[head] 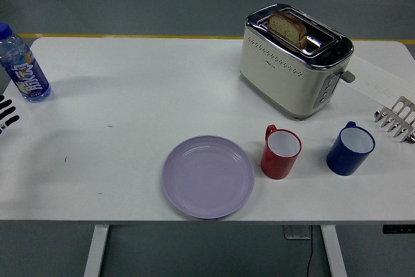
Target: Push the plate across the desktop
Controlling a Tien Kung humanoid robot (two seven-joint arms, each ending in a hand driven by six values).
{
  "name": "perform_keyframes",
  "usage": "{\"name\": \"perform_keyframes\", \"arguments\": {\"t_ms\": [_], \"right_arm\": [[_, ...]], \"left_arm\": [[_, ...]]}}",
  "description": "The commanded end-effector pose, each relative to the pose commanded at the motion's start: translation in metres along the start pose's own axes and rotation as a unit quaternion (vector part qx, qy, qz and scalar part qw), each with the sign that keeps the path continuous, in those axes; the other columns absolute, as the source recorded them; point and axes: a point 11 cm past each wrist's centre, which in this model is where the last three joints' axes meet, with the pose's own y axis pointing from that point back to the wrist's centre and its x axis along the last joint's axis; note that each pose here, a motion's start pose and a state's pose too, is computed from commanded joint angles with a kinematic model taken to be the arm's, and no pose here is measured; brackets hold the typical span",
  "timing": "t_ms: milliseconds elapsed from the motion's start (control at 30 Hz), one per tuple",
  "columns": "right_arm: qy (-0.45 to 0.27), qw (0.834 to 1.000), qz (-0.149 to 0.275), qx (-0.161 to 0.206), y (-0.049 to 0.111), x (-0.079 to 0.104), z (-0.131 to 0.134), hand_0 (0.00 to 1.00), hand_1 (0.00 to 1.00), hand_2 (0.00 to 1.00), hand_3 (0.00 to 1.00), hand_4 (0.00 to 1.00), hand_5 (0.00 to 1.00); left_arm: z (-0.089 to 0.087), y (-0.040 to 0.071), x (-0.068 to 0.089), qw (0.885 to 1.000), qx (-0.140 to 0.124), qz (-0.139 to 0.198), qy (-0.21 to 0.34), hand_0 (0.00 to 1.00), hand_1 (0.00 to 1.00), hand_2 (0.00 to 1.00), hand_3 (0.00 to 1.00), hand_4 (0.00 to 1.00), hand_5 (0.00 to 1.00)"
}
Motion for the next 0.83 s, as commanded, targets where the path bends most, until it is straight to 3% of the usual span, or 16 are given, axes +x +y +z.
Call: {"name": "perform_keyframes", "arguments": {"t_ms": [833], "right_arm": [[0.002, 1.0, 0.001, -0.003, 0.0, 0.001, 0.0029, 0.589, 0.587, 0.729, 0.648, 0.44, 0.438]], "left_arm": [[-0.0059, -0.0017, -0.0004, 1.0, 0.017, 0.0, -0.011, 0.666, 0.726, 0.704, 0.627, 0.591, 0.998]]}}
